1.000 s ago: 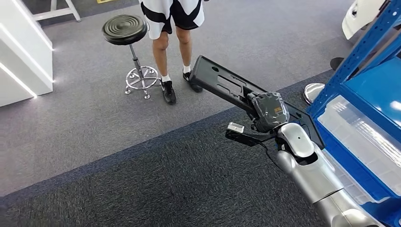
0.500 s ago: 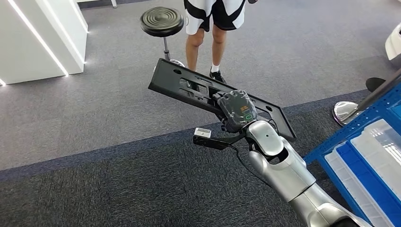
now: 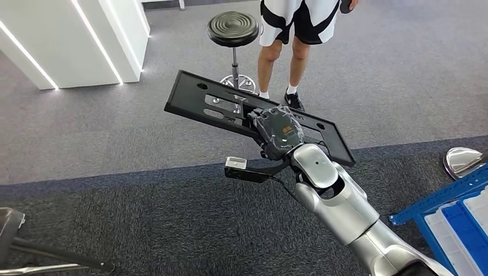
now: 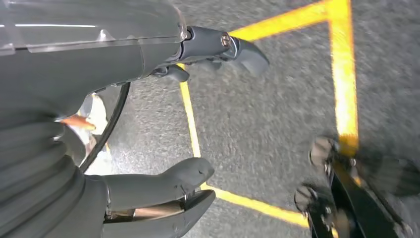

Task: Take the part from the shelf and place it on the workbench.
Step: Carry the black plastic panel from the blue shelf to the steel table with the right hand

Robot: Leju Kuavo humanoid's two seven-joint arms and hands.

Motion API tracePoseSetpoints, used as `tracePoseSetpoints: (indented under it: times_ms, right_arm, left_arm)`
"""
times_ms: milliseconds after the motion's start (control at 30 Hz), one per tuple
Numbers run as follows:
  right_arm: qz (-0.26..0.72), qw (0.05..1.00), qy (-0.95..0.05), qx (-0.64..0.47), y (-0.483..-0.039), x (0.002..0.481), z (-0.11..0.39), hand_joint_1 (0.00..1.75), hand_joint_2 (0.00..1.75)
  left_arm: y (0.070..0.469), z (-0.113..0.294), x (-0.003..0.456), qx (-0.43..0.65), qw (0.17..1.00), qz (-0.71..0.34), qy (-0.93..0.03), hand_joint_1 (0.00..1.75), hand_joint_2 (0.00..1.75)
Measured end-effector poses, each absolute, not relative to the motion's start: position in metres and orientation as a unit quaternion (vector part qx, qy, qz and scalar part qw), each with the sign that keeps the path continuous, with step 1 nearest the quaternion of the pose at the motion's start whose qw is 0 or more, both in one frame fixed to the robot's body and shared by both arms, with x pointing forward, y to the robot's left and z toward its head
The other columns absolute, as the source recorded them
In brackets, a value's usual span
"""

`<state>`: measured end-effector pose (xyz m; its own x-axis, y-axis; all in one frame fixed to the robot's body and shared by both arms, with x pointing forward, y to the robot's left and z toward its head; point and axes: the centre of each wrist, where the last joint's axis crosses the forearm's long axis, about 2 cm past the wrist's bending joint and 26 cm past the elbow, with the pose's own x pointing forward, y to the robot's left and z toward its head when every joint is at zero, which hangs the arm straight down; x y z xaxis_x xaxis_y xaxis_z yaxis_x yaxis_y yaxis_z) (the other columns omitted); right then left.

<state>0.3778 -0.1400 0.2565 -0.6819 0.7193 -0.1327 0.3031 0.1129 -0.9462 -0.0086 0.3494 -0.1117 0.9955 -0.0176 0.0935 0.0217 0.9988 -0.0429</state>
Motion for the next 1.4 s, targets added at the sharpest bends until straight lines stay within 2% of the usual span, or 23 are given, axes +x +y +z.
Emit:
tracePoseSetpoints:
  times_ms: [767, 1133, 1400]
  right_arm:
    - [0.581, 0.177, -0.708, -0.361, -0.137, 0.378, 0.262, 1.75, 1.75]
    - [0.596, 0.169, -0.693, -0.368, -0.191, 0.396, 0.290, 1.75, 1.75]
    - [0.599, 0.161, -0.688, -0.375, -0.185, 0.397, 0.307, 1.75, 1.75]
  left_arm:
    - [0.352, -0.111, -0.006, -0.020, 0.999, -0.017, -0.048, 0.00, 1.75]
    - [0.355, -0.111, -0.007, -0.018, 0.998, -0.030, -0.049, 0.00, 1.75]
    - [0.360, -0.110, -0.005, -0.018, 0.999, -0.015, -0.045, 0.00, 1.75]
